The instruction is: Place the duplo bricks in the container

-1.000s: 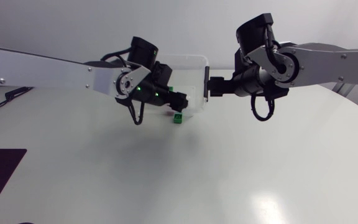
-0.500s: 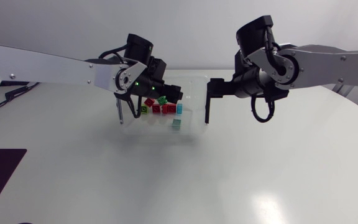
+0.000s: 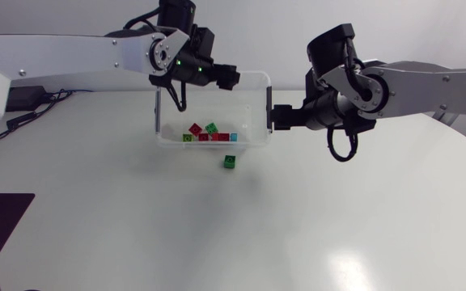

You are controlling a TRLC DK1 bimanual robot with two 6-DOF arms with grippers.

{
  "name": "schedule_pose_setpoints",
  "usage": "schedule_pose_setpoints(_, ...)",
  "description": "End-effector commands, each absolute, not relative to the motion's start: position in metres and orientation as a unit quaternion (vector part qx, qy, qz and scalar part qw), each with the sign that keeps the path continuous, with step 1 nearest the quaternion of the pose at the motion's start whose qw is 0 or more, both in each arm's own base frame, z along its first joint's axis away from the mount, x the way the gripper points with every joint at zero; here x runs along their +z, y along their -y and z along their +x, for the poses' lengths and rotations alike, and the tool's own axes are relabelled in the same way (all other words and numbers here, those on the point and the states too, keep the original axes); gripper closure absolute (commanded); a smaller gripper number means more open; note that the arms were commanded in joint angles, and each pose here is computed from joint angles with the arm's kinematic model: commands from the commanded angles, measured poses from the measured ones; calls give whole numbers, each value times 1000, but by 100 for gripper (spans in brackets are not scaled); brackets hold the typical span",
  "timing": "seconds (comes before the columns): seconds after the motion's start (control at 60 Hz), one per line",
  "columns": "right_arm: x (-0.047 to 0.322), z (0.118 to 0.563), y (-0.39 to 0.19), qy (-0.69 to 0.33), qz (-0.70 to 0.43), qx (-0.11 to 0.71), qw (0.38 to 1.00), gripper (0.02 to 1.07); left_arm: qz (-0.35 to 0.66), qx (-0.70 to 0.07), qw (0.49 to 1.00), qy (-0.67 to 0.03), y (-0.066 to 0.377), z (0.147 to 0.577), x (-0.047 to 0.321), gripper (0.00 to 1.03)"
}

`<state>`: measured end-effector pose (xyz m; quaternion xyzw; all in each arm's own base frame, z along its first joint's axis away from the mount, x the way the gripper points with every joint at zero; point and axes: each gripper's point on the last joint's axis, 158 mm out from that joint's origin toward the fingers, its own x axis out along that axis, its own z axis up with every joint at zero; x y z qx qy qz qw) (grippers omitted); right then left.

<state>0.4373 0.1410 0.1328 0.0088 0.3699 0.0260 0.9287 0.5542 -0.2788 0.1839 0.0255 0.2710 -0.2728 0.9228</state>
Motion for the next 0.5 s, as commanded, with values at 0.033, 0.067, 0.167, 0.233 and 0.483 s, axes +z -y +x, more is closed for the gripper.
schedule_pose_setpoints(0.033, 133, 431, -138, -370, 6, 27, 928, 10, 26, -251, 928, -275, 267, 589, 178, 29)
schedule_pose_setpoints(0.067, 132, 431, -137, -371, 6, 27, 928, 10, 26, -249, 928, -276, 264, 594, 177, 29)
schedule_pose_setpoints(0.167, 129, 430, -136, -374, 5, 26, 927, 10, 27, -246, 927, -280, 265, 606, 171, 29)
schedule_pose_setpoints(0.233, 128, 430, -134, -375, 2, 26, 927, 10, 31, -244, 925, -291, 264, 614, 162, 29)
schedule_pose_setpoints(0.483, 120, 429, -133, -383, 2, 26, 924, 10, 31, -235, 925, -298, 258, 632, 154, 29)
